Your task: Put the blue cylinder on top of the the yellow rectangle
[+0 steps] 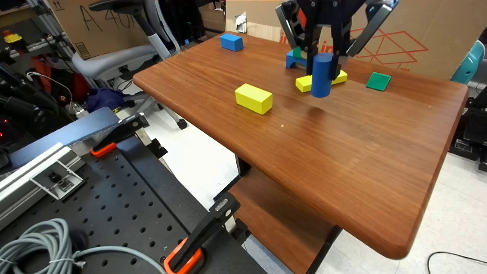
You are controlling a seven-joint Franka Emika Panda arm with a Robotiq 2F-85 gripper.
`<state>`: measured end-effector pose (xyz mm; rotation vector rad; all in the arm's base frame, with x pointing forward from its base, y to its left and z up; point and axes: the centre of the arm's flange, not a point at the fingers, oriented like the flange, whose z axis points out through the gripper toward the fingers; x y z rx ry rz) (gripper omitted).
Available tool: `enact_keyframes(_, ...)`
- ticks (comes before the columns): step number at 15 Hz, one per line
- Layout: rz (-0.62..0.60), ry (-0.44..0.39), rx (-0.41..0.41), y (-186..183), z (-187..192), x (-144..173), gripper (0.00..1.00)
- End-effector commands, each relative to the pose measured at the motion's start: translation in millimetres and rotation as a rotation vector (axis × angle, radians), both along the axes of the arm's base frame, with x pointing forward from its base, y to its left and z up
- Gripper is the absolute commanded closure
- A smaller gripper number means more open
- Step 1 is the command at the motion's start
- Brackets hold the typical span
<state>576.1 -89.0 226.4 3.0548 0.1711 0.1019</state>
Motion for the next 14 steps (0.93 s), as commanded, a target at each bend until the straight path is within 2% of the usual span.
enact_keyframes(1, -0.024, -0.037, 0.015, 4, 46, 3, 0.92)
enact_keyframes(3, -0.048, -0.038, 0.038, 7, 61, 1, 0.92)
enact_keyframes(9, -0.121, 0.058, 0.164, 18, 78, -18, 0.92)
enact_keyframes(14, -0.102, 0.091, 0.153, 30, 64, -31, 0.92)
